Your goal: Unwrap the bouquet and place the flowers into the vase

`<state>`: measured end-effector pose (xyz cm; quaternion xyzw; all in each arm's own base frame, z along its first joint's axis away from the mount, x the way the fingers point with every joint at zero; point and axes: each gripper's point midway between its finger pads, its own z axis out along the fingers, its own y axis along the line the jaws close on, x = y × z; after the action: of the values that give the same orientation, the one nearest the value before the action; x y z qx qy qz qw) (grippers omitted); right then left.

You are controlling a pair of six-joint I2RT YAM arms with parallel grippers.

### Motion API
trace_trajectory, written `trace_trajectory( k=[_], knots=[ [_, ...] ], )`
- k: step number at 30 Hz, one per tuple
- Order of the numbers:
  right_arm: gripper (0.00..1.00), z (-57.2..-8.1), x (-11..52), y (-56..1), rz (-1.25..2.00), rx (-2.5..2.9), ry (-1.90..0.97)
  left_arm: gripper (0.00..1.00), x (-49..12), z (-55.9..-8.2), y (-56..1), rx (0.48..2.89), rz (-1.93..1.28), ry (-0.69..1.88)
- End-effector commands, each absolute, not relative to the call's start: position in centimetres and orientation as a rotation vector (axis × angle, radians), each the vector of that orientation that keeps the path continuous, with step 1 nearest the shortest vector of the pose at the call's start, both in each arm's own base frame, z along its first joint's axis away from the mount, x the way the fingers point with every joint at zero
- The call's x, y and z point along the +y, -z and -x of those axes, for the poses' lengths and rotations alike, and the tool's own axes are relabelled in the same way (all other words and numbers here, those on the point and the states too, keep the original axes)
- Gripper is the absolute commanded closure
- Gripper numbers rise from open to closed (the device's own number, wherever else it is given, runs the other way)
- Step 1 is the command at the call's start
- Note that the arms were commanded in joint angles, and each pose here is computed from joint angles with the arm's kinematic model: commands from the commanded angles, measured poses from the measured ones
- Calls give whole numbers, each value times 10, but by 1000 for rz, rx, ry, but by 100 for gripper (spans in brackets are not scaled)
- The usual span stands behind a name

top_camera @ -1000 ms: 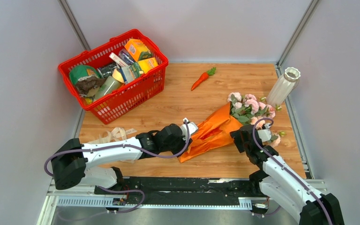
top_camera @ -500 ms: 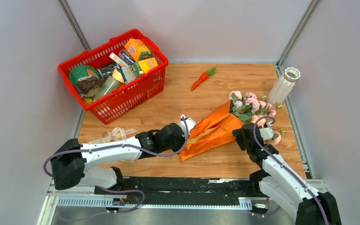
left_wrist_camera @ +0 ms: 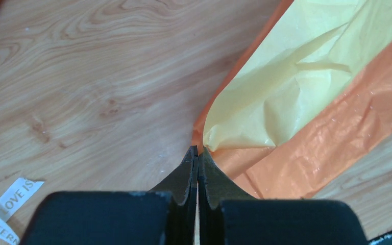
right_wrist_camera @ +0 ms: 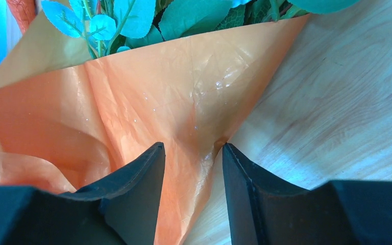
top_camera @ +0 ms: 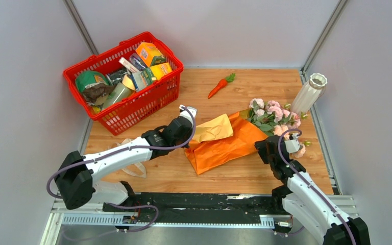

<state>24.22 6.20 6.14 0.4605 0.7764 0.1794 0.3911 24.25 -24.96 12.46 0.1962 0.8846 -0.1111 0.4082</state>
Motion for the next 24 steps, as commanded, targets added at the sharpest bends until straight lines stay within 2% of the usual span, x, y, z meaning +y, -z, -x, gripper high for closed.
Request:
trace_trajectory(
  k=[1,10,15,18,24],
  knots=[
    [52,-243,54,-63,-1159,1947,-424,100,-237,-265,-133,2258,-400,199],
    [53,-245,47,-79,-1121,1916,-399,93,-201,-290,-125,2324,-283,-26],
    [53,-247,43,-98,-1060,1890,-387,70,-188,-292,-105,2372,-259,-121],
    [54,-248,44,-116,-1008,1875,-400,63,-173,-298,-107,2379,-227,-230],
    [54,-247,52,-132,-921,1903,-436,55,-163,-315,-157,2280,-126,-272]
  ],
)
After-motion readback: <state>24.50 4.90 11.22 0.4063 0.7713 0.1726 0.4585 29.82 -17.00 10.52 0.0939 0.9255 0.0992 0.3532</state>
